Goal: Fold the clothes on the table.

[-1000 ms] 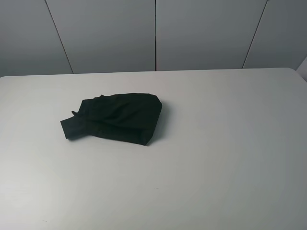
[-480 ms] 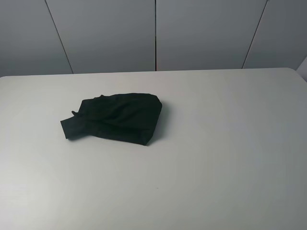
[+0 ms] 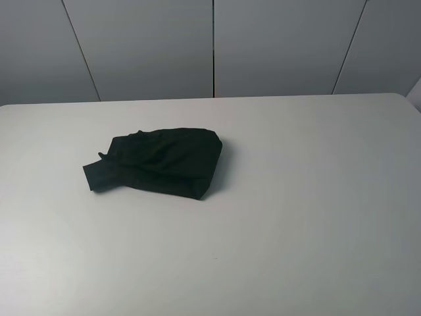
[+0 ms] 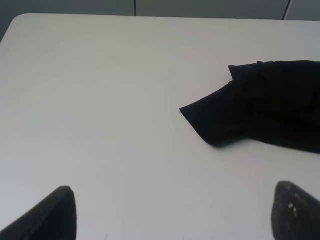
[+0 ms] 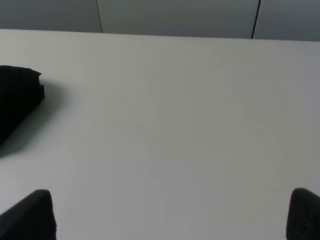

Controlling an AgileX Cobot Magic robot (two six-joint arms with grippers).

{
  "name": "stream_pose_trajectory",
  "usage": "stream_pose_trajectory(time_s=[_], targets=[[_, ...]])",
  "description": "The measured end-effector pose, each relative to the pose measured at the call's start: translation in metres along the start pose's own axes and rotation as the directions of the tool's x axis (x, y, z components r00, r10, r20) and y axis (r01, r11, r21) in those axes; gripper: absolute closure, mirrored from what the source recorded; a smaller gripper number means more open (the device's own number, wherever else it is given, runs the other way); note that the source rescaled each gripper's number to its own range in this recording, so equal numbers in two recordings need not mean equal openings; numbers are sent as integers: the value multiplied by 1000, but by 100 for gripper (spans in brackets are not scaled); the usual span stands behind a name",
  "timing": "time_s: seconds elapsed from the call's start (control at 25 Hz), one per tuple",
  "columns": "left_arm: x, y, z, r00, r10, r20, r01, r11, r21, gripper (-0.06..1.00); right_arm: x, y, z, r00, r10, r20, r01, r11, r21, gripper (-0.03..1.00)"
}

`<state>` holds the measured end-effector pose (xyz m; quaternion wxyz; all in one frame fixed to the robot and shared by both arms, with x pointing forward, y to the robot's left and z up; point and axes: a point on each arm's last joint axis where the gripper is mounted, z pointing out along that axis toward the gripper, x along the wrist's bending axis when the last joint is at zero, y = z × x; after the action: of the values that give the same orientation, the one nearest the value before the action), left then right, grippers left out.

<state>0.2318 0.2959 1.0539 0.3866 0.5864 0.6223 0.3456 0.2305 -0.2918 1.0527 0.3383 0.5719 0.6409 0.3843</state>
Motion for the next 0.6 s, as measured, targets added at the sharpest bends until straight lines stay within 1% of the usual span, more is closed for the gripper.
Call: stream_pose_trajectory(time_s=[0.12,0.2,0.32,0.6], targets=[[0,0,0,1000,24,2,-24,1000,0,-5,0,0,0,1000,-1,-2,1,1000,0,-3],[0,0,0,1000,22,5,-22,1000,0,-5,0,0,0,1000,2,9,-2,1000,0,-3],[-1,0,0,999,46,7,-46,999,0,-5,0,0,0,1000,10,27,-10,1000,0,-3],[-1,0,0,998,61,13,-61,998,-1,-5,0,0,0,1000,7,29,-7,1000,0,-3]])
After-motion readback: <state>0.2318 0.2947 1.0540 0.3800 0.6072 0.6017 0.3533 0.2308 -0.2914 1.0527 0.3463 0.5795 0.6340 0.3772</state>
